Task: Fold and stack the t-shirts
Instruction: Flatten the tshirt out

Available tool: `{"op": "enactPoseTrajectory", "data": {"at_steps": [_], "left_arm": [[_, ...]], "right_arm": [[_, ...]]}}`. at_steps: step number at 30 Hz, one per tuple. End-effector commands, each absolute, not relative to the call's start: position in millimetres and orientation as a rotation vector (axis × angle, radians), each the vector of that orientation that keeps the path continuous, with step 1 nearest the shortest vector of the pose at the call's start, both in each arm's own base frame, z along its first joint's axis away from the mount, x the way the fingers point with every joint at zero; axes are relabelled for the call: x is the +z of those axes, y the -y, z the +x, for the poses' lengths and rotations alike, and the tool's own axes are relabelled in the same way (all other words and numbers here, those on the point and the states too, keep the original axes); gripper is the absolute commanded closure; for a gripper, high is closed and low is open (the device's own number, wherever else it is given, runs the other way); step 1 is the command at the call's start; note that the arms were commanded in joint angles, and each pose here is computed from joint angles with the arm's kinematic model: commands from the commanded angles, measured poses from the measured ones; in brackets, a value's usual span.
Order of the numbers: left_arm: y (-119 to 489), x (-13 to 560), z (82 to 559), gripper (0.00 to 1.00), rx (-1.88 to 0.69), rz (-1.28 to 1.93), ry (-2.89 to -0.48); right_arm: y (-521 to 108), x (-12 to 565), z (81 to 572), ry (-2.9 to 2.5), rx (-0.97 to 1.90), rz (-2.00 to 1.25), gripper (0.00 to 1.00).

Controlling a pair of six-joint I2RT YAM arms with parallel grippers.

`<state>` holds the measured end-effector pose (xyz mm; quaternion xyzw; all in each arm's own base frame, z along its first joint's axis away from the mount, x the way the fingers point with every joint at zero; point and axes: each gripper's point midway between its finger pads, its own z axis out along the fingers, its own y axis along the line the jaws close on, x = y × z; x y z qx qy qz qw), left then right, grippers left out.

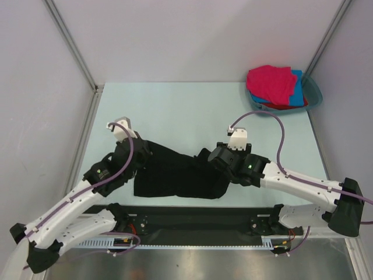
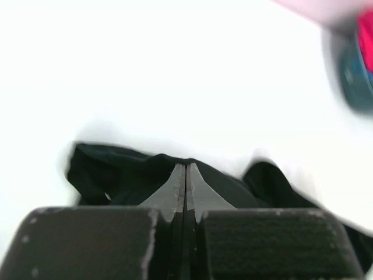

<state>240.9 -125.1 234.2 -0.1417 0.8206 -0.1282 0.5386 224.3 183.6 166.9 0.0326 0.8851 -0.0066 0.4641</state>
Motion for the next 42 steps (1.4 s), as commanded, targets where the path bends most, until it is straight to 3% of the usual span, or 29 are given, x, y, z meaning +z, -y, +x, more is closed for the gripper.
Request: {"op": "enactPoseTrajectory", "data": {"at_steps": [1, 10, 12, 13, 16, 25, 32, 33, 34, 36, 38, 42], "left_arm": [[99, 280, 270, 1.0, -0.277, -0.388, -1.797], [53, 295, 306, 1.0, -0.158, -0.472, -1.754], [47, 299, 312, 1.0, -0.162, -0.483, -1.756], [45, 299, 314, 0.99, -0.165, -0.484, -1.759], [39, 300, 321, 1.0, -0.168, -0.49, -1.764], [17, 299, 331, 1.0, -0.158, -0.535, -1.763], [15, 295, 337, 1.0, -0.171, -0.539, -1.78], [16, 294, 337, 1.0, -0.175, -0.536, -1.783], [17, 293, 337, 1.0, -0.177, -0.534, -1.785], [18, 292, 338, 1.0, -0.183, -0.53, -1.791], [19, 292, 337, 1.0, -0.187, -0.527, -1.792], [22, 288, 337, 1.0, -0.201, -0.518, -1.803]], "right_arm": [[-187, 157, 231, -2.213, -0.014, 0.033, 0.27], [-183, 77, 225, -2.425, -0.075, 0.014, 0.36], [-179, 63, 223, -2.458, -0.127, 0.033, 0.47], [-174, 59, 224, -2.461, -0.158, 0.042, 0.64], [-158, 44, 222, -2.486, -0.268, 0.109, 1.0], [-62, 51, 174, -2.333, -0.668, 0.53, 1.0], [-47, 92, 157, -2.104, -0.56, 0.805, 1.0], [-52, 99, 161, -2.1, -0.508, 0.792, 0.93], [-58, 108, 168, -2.081, -0.459, 0.759, 0.69], [-78, 132, 188, -2.05, -0.322, 0.66, 0.51], [-92, 148, 201, -2.037, -0.239, 0.564, 0.42], [-150, 187, 233, -2.008, 0.068, 0.365, 0.34]]}}
